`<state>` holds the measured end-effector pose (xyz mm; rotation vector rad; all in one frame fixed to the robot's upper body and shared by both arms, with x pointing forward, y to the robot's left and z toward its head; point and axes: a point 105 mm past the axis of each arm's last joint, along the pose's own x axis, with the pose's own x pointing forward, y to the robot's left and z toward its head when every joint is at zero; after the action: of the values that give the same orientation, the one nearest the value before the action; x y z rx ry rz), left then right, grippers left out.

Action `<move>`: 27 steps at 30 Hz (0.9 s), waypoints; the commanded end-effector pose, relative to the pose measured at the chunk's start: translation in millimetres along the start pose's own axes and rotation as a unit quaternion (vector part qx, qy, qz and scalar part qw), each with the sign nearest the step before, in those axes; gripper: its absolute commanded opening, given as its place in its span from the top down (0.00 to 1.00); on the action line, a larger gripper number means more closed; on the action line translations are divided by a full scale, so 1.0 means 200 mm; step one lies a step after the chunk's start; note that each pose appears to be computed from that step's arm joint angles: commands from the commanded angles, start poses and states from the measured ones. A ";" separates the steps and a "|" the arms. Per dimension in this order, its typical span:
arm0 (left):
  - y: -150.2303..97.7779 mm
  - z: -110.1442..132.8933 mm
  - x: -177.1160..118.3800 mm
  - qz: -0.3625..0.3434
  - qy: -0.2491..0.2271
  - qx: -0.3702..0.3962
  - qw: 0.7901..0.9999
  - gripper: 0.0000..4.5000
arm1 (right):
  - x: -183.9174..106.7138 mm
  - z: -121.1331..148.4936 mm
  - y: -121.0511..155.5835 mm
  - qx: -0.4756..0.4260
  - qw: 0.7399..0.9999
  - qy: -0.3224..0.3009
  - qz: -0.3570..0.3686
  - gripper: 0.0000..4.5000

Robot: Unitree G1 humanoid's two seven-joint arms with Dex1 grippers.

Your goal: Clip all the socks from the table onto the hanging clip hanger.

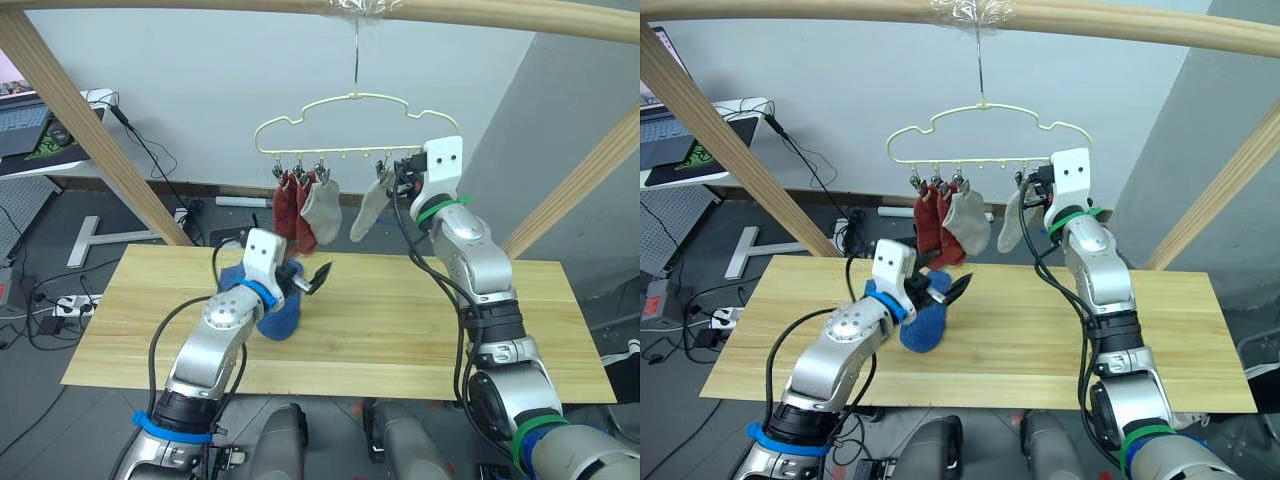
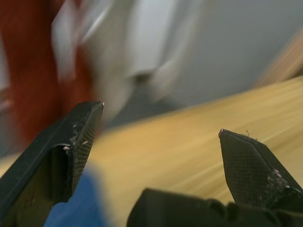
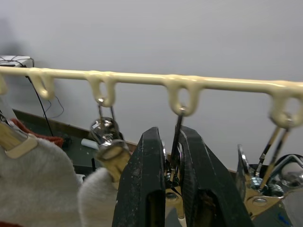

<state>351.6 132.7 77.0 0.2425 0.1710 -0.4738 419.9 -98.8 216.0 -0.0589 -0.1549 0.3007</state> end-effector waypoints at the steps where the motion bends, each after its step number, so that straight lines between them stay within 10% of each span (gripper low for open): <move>1: 0.03 -0.06 0.03 0.017 0.010 0.018 1.000 0.00 | -0.02 0.07 0.01 0.000 1.000 -0.020 0.004 0.98; 22: 0.09 -0.35 0.15 0.031 0.107 -0.018 0.994 0.00 | -0.04 0.08 -0.04 -0.002 1.000 -0.005 -0.010 0.98; 27: 0.05 -0.38 0.13 0.014 0.111 -0.035 0.993 0.32 | -0.05 0.09 -0.08 0.005 1.000 -0.001 -0.013 0.98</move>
<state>378.5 151.7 12.7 0.2540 0.3518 -0.3961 415.3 -108.4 219.7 -0.0559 -0.1132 0.2892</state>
